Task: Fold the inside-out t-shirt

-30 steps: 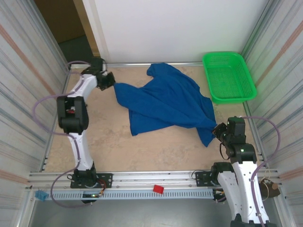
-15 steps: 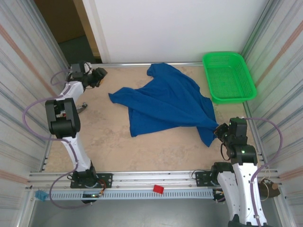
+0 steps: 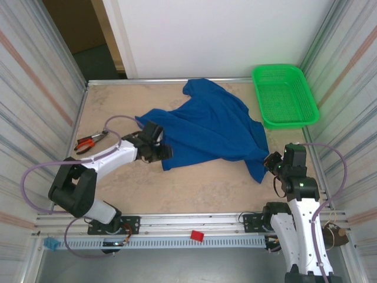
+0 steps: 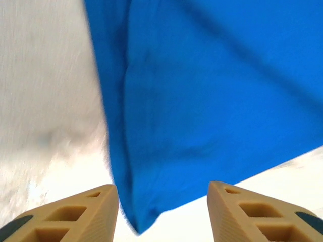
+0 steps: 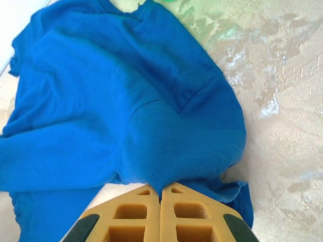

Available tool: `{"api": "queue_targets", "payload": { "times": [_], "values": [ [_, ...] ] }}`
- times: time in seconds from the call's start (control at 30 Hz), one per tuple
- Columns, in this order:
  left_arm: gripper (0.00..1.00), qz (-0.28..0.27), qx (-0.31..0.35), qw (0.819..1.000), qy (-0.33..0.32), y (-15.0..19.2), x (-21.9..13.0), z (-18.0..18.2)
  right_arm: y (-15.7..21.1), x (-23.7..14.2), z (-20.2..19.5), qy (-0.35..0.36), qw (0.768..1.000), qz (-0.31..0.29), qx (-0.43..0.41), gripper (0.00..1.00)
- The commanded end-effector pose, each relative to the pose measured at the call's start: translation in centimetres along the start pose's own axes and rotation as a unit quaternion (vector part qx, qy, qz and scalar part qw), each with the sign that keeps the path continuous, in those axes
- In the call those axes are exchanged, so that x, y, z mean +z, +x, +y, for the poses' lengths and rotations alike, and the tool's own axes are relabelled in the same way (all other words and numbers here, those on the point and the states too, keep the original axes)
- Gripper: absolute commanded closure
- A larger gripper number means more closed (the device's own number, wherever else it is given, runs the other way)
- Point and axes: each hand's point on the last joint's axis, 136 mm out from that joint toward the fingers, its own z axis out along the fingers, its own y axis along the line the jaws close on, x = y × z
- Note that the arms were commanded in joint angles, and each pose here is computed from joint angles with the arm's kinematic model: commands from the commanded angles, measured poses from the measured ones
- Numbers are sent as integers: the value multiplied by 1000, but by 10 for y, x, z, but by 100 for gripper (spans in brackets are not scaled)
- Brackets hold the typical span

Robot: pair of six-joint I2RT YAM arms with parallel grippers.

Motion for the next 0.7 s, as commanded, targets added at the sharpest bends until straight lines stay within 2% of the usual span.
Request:
{"api": "queue_targets", "payload": {
  "times": [0.0,0.43,0.47,0.57,0.67],
  "values": [
    [52,-41,-20,997,-69,0,-3,16,-10,-7,11,-21,1000,-15,-9,100],
    [61,1,-40,997,-61,28,35,10,-11,-10,13,-27,999,-20,-9,100],
    [66,4,-41,998,-56,29,38,9,-12,-10,14,-29,999,-20,-9,100],
    [100,-3,-32,998,-53,23,37,6,-15,-10,18,-34,999,-22,-9,100],
    [100,-37,0,998,-56,0,0,1,-19,-11,25,-40,999,-20,-16,100]
  ]
}}
